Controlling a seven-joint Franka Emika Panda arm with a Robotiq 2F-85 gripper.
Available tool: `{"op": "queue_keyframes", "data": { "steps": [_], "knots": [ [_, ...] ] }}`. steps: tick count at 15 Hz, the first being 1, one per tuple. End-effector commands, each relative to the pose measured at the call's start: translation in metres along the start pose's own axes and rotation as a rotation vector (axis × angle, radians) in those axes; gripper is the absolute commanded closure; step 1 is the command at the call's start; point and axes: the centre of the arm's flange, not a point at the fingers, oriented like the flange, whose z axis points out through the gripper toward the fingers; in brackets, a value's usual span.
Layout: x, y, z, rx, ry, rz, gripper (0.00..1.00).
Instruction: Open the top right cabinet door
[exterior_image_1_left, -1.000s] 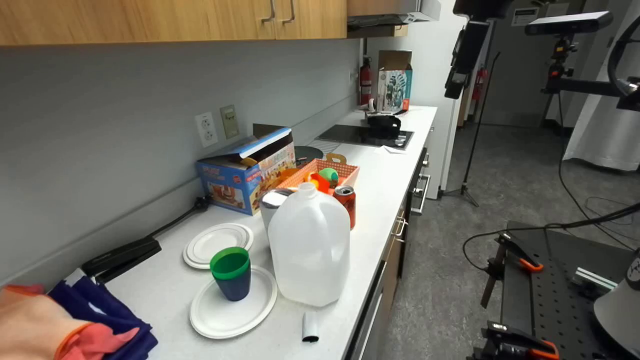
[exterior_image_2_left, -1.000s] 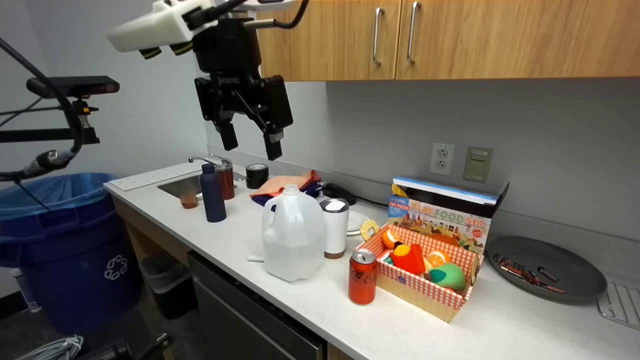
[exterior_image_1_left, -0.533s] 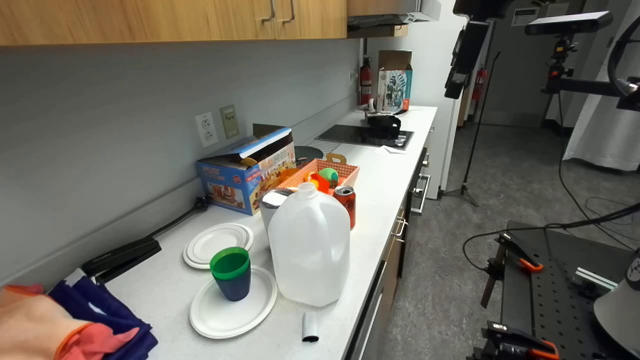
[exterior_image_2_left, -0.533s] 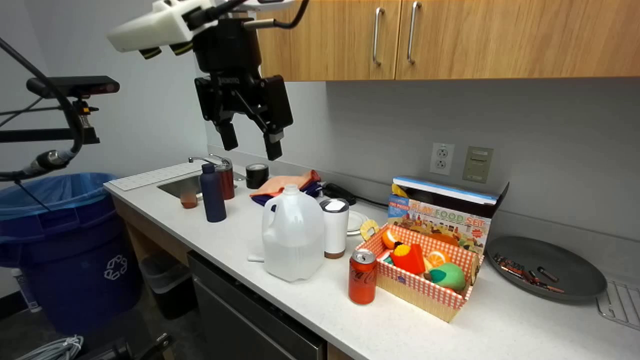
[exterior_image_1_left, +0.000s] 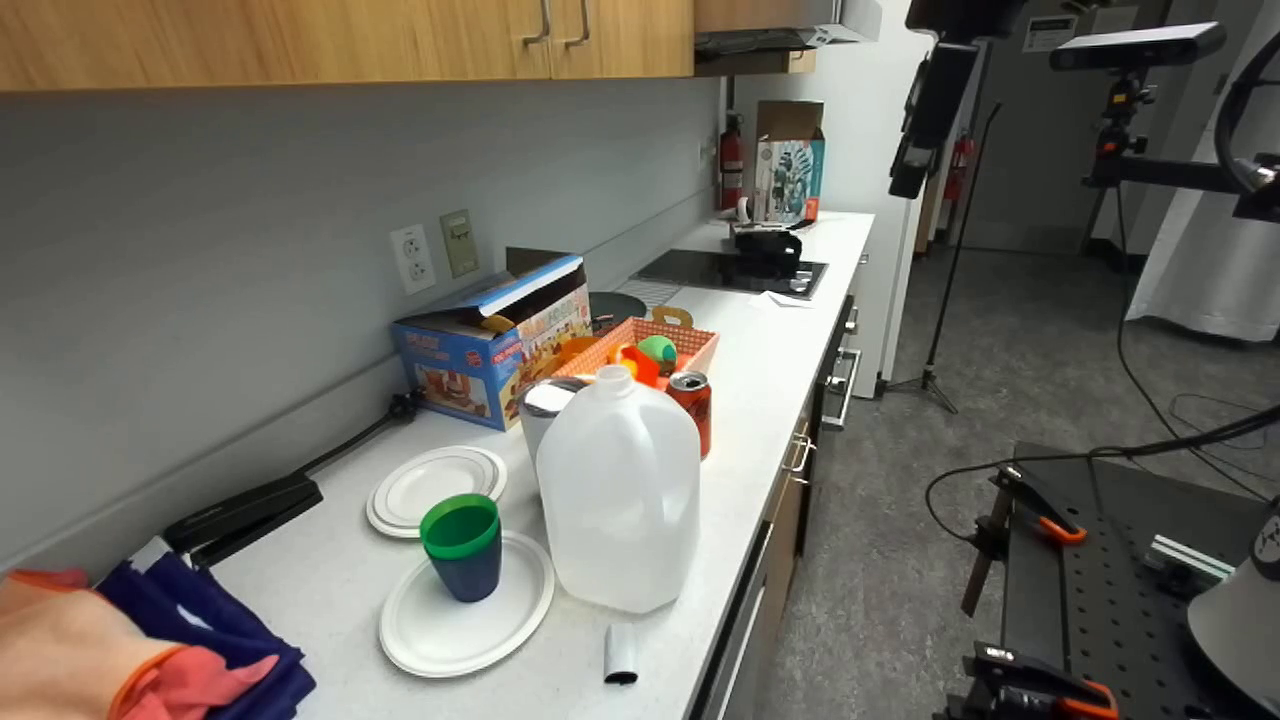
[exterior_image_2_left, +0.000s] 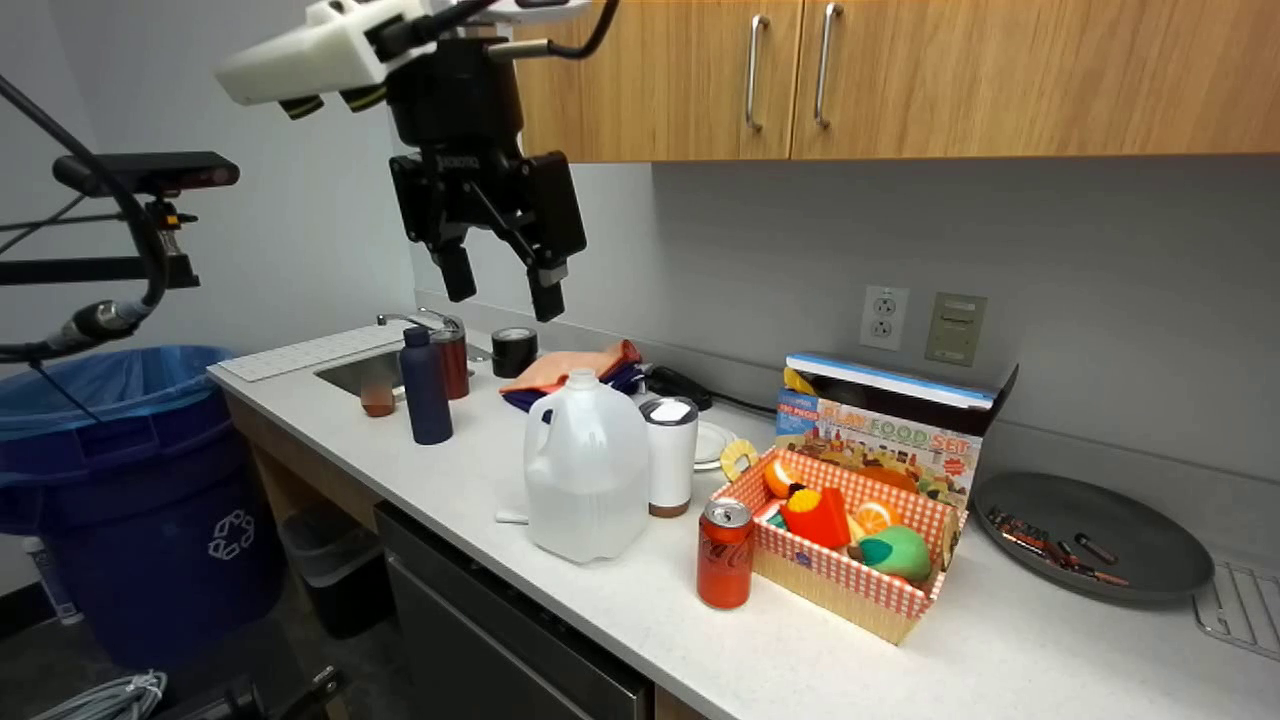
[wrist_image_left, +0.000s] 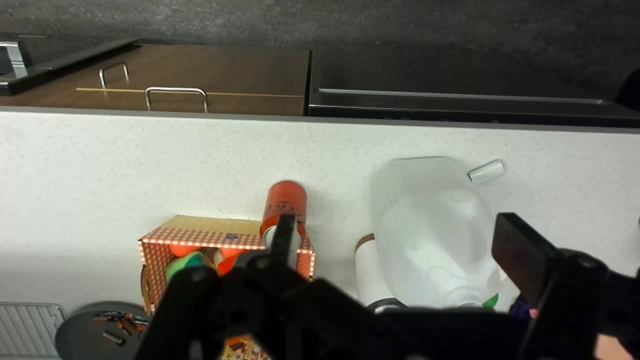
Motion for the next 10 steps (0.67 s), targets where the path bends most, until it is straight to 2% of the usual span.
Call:
{"op": "queue_keyframes", "data": {
  "steps": [1,6,10],
  "knots": [
    [0.0005,0.0016,0.0003,-0.025,0.009,-0.012,0.00],
    [0.0026,0.0061,-0.0006,-0.091,0.031,-0.053,0.00],
    [0.0064,0.0071,-0.0020,-0.113,0.079,-0.069,0.00]
  ]
}}
